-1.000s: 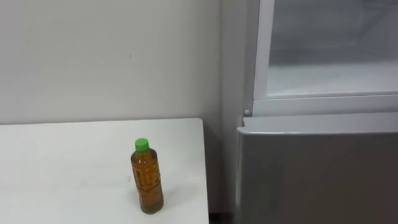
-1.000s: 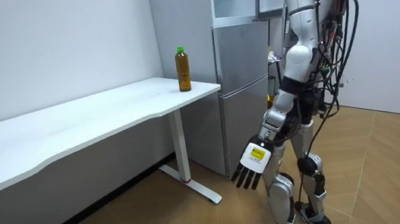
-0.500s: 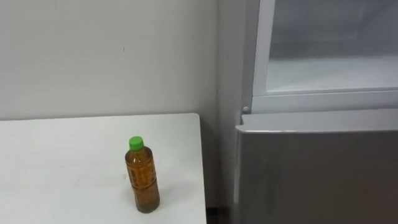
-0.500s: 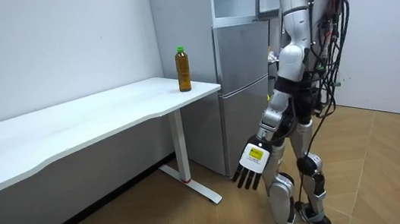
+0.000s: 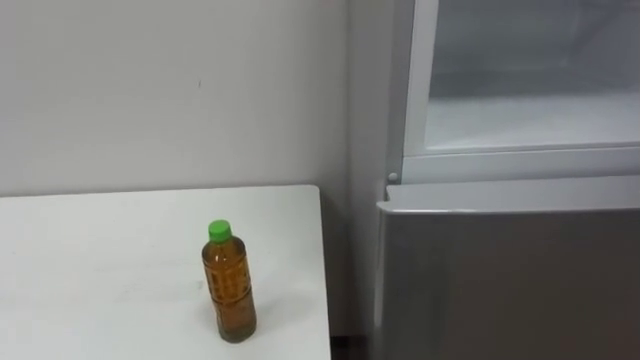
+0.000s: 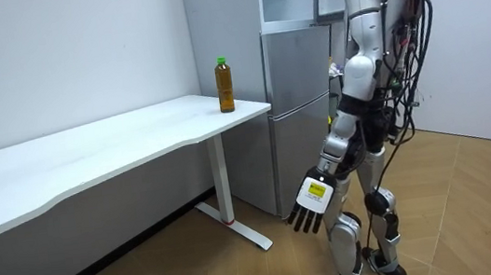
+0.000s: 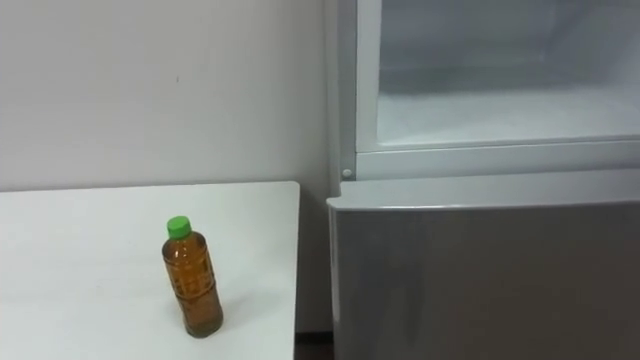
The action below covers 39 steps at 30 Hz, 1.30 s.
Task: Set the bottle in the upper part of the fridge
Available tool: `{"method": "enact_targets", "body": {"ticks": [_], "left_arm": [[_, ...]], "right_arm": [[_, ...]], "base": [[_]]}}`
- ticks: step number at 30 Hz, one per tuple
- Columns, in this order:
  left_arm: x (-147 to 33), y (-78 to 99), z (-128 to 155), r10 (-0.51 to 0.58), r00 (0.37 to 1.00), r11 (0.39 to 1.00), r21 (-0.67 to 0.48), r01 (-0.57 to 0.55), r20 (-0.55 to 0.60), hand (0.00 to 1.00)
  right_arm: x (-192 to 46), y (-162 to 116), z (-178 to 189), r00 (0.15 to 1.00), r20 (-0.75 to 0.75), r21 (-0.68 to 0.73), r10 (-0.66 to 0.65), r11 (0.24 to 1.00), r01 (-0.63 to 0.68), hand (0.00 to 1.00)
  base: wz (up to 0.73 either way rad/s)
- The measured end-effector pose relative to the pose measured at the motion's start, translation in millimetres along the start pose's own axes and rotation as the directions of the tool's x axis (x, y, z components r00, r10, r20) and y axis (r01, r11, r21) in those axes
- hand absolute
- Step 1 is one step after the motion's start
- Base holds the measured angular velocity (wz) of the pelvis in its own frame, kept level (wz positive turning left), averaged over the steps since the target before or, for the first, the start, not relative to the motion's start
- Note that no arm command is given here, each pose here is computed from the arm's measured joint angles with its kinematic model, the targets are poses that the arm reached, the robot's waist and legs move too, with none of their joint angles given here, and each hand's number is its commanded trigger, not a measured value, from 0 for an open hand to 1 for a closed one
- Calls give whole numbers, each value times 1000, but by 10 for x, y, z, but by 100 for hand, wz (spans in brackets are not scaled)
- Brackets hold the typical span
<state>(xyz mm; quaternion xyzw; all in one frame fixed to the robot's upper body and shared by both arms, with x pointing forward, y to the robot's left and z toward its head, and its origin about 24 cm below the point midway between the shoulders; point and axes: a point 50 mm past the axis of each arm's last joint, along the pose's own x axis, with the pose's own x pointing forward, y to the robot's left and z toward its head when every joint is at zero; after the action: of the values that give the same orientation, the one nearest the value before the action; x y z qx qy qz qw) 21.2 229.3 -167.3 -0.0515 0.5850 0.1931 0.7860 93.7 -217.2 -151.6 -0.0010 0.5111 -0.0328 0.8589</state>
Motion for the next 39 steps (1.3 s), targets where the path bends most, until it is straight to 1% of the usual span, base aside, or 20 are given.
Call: {"method": "enact_targets", "body": {"ticks": [4,8,10,14,16,19,23,27,28,32,34,35,37,39], "left_arm": [[7,41,40,10,1000,1000,3,-10,8,0],[10,44,64,11,1000,1000,-2,-11,19,0],[4,45,63,9,1000,1000,-9,-9,26,0],[4,49,61,9,1000,999,-33,-8,26,0],[1,49,45,4,1000,999,-33,-3,22,0],[-1,54,33,3,1000,999,-33,-2,19,0],[-2,58,10,3,1000,999,-32,-2,9,0],[-10,75,-49,-2,1000,1000,-32,2,-10,0],[-15,90,-88,1,1000,1000,-31,-1,-25,0],[-16,98,-94,2,1000,999,-42,-3,-25,0],[-15,101,-90,2,1000,999,-42,-3,-23,0],[-15,103,-89,0,1000,999,-41,-1,-23,0],[-12,104,-80,-10,1000,999,-39,9,-22,0],[-12,105,-73,-11,1000,999,-39,10,-19,0]], "right_arm": [[-17,172,452,979,190,-22,78,997,-75,0],[-103,293,766,934,326,-49,143,990,-134,0],[-188,369,960,895,406,-78,182,983,-164,0],[-327,512,1180,830,491,-141,263,965,-223,0],[-473,586,1389,758,572,-181,312,950,-254,0],[-592,637,1542,696,628,-213,347,938,-275,0],[-709,674,1655,644,670,-240,369,929,-282,0],[-938,735,1863,536,741,-292,405,913,-285,0],[-968,756,1925,512,750,-310,419,906,-288,0],[-1063,786,2063,456,776,-340,436,898,-280,0],[-1238,817,2180,373,809,-365,454,886,-286,0],[-1282,824,2218,350,818,-370,457,883,-290,0],[-1401,841,2358,278,842,-378,463,873,-308,0],[-1445,849,2440,246,851,-383,464,869,-312,0]], "base": [[-1],[0],[0],[-2],[-13],[-4],[0],[0],[0],[0],[0],[0],[0],[0]]}}
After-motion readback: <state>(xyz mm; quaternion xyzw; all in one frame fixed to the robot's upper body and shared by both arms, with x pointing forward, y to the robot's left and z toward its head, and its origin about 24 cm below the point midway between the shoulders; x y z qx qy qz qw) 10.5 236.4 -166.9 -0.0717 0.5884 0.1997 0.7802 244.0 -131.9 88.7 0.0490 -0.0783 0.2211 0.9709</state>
